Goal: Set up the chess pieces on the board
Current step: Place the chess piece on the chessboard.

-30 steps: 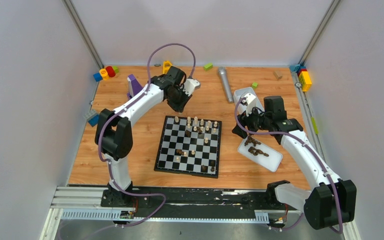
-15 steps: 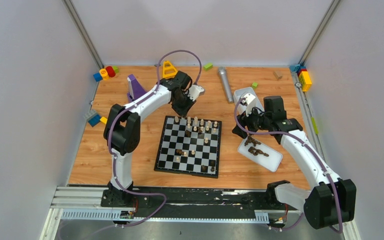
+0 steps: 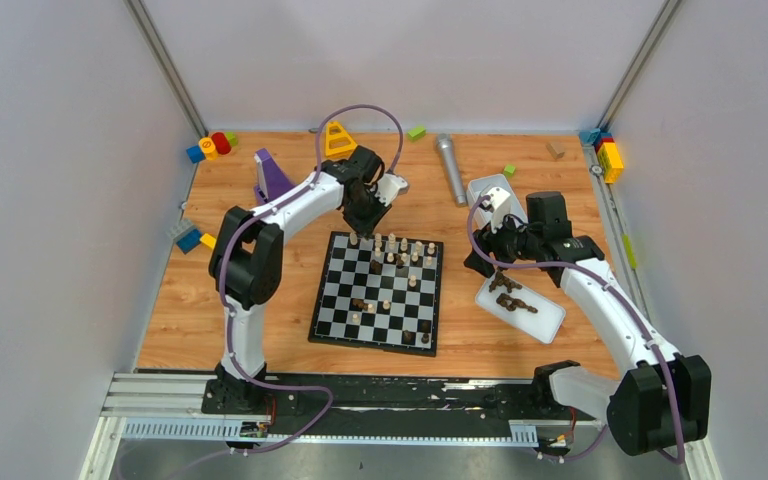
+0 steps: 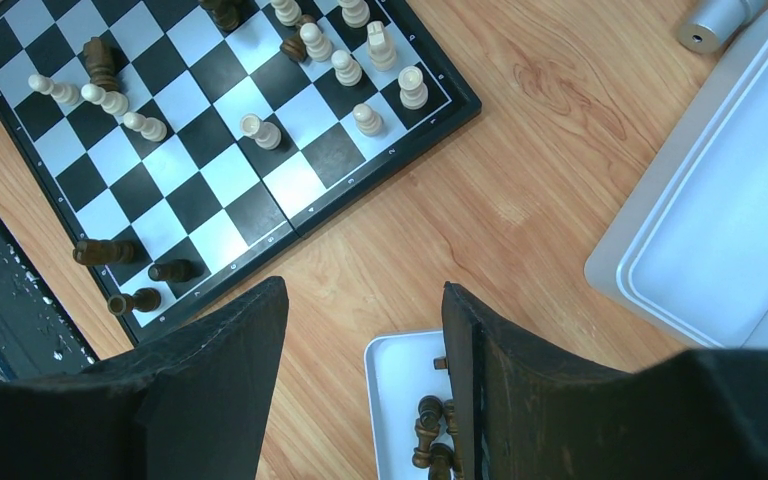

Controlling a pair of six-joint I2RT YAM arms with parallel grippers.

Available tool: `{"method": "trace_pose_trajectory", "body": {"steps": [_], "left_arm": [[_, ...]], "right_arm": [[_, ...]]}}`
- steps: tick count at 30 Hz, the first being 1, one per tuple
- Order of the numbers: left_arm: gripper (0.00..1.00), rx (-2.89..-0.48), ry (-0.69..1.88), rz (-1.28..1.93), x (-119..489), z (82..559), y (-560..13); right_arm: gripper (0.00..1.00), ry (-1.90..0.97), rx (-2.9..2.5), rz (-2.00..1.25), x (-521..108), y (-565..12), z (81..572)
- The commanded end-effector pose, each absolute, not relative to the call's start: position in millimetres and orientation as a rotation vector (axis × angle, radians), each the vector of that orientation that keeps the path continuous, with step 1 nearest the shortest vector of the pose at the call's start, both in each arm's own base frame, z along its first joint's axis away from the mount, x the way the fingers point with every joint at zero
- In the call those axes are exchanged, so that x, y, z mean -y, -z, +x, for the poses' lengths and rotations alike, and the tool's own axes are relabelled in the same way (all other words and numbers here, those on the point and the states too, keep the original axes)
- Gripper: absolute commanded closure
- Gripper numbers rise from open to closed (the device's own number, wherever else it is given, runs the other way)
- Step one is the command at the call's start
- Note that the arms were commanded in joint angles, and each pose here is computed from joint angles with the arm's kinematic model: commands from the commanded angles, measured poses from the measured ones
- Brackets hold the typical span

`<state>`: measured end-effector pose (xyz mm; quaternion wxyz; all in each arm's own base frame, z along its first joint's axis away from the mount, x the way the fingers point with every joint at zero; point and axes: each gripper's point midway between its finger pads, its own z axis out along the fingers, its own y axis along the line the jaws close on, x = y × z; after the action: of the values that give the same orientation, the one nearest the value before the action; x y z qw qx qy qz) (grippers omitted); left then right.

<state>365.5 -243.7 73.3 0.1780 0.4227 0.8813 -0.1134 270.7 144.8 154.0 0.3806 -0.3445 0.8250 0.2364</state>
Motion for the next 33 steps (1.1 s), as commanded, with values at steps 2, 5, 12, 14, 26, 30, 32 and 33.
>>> {"method": "trace_pose_trajectory", "body": {"steps": [2,5,12,14,26,30,32,33], "left_arm": [[0.83,-2.485,0.320,1.201,246,369,-64],[0.83,-2.489,0.318,1.202,246,370,-62],[0.81,-2.487,0.307,1.198,247,375,-59],[0.81,-2.489,0.306,1.199,247,375,-58],[0.54,-2.456,0.307,1.192,247,376,-75],[0.39,-2.378,0.303,1.172,248,379,-108],[0.37,-2.327,0.306,1.163,247,378,-130],[0.36,-2.299,0.312,1.157,246,375,-143]], "right_arm": [[0.41,-0.591,-2.077,-0.888,-144,-156,275],[0.41,-0.593,-2.081,-0.888,-144,-155,275],[0.41,-0.595,-2.083,-0.891,-144,-154,274],[0.41,-0.596,-2.085,-0.891,-144,-154,274],[0.41,-0.602,-2.086,-0.897,-145,-154,273],[0.41,-0.602,-2.087,-0.897,-145,-154,273],[0.41,-0.602,-2.087,-0.897,-145,-154,273],[0.41,-0.602,-2.086,-0.897,-145,-154,273]]}}
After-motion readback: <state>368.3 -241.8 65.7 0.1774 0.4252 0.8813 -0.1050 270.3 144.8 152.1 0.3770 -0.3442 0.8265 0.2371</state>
